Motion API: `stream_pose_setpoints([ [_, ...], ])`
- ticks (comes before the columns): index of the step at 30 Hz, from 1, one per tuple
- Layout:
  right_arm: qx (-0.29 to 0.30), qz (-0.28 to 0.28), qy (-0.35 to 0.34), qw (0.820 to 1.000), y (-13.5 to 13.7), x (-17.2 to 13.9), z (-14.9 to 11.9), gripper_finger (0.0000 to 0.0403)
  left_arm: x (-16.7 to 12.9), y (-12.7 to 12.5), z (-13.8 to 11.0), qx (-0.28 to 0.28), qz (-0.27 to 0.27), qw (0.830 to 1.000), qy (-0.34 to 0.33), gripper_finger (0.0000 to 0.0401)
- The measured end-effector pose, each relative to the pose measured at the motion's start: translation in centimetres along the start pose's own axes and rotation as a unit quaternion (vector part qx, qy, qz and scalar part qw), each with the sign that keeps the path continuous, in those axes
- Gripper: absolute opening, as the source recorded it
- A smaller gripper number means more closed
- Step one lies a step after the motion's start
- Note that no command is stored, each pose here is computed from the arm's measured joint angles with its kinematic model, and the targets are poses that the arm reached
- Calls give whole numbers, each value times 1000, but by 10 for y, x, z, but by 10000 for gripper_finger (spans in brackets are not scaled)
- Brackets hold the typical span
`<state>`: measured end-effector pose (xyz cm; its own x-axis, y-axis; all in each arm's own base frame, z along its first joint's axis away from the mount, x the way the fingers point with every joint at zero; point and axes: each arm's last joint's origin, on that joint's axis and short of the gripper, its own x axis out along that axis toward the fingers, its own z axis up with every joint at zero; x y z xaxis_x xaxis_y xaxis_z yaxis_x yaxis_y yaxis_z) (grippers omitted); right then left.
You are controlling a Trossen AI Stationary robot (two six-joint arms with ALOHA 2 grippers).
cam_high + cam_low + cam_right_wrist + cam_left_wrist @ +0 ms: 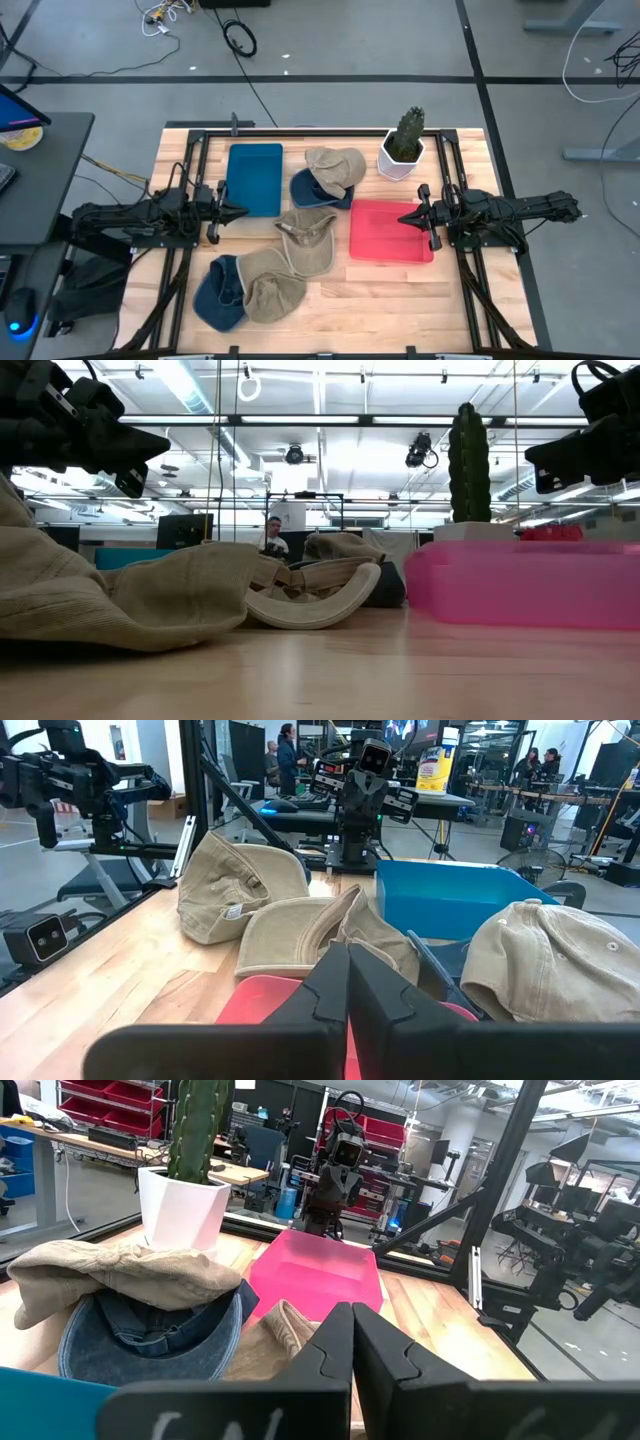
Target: Pick & Place hat
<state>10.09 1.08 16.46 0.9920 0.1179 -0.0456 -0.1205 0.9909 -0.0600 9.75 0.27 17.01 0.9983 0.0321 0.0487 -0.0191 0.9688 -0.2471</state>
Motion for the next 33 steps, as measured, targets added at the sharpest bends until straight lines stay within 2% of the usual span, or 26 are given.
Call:
stream_pose_setpoints([
  [7, 0, 0, 0, 1000, 0, 0, 0, 9, 0, 0, 0, 4, 0, 1000, 0, 3],
  [17, 0, 0, 0, 1000, 0, 0, 0, 9, 0, 1, 0, 132, 9, 991, -1, 3],
  [27, 0, 0, 0, 1000, 0, 0, 0, 9, 0, 1, 0, 117, 10, 993, -1, 3],
  [33, 0, 0, 0, 1000, 0, 0, 0, 9, 0, 1, 0, 146, 10, 989, -1, 3],
])
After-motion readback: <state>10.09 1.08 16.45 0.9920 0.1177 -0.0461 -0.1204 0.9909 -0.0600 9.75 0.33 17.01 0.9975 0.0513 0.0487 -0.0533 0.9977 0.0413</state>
